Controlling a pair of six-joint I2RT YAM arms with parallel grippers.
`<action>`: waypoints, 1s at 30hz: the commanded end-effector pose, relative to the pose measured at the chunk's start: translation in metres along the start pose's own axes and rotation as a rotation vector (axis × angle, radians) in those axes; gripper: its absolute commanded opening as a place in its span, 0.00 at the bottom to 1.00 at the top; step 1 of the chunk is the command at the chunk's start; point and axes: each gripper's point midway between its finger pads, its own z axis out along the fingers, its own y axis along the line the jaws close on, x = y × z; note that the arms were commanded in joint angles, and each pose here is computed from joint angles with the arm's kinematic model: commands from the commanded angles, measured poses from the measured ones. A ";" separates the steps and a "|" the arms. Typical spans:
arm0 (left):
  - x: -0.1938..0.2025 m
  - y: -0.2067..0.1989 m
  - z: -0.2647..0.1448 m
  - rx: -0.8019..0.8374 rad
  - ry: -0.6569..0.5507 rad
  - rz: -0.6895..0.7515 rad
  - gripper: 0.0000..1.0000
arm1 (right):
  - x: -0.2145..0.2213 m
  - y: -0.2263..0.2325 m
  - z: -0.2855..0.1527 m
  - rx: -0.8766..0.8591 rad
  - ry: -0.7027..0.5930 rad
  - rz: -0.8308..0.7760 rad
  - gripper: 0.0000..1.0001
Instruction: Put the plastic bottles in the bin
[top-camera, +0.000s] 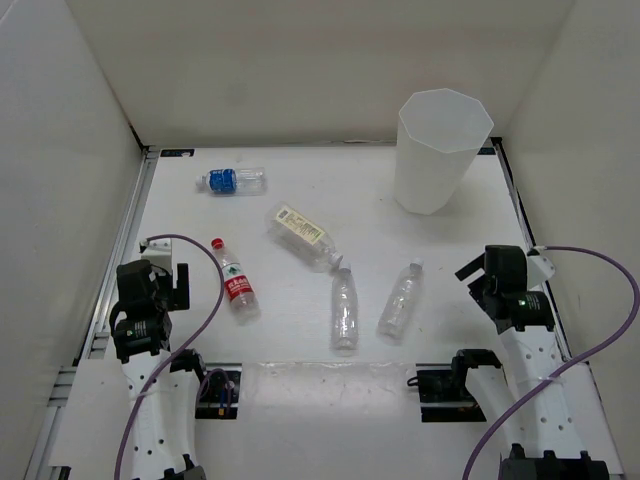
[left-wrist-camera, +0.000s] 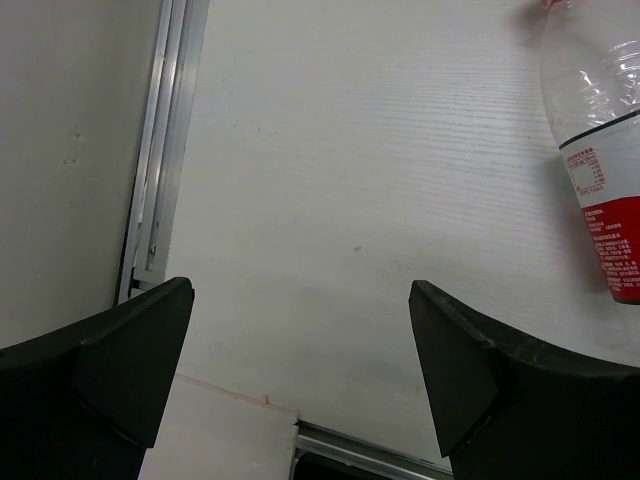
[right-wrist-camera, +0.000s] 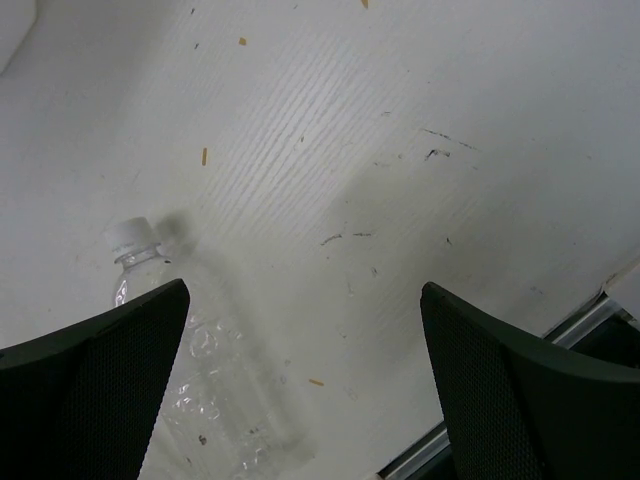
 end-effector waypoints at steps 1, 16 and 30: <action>0.000 0.000 0.000 -0.008 -0.003 -0.019 1.00 | -0.011 0.007 -0.001 -0.024 -0.040 -0.003 1.00; 0.000 0.011 0.004 -0.045 0.010 0.102 1.00 | 0.079 0.071 -0.022 0.001 0.159 -0.739 1.00; -0.001 0.003 0.004 0.003 -0.007 0.112 1.00 | 0.147 0.096 0.028 -0.061 0.476 -0.474 1.00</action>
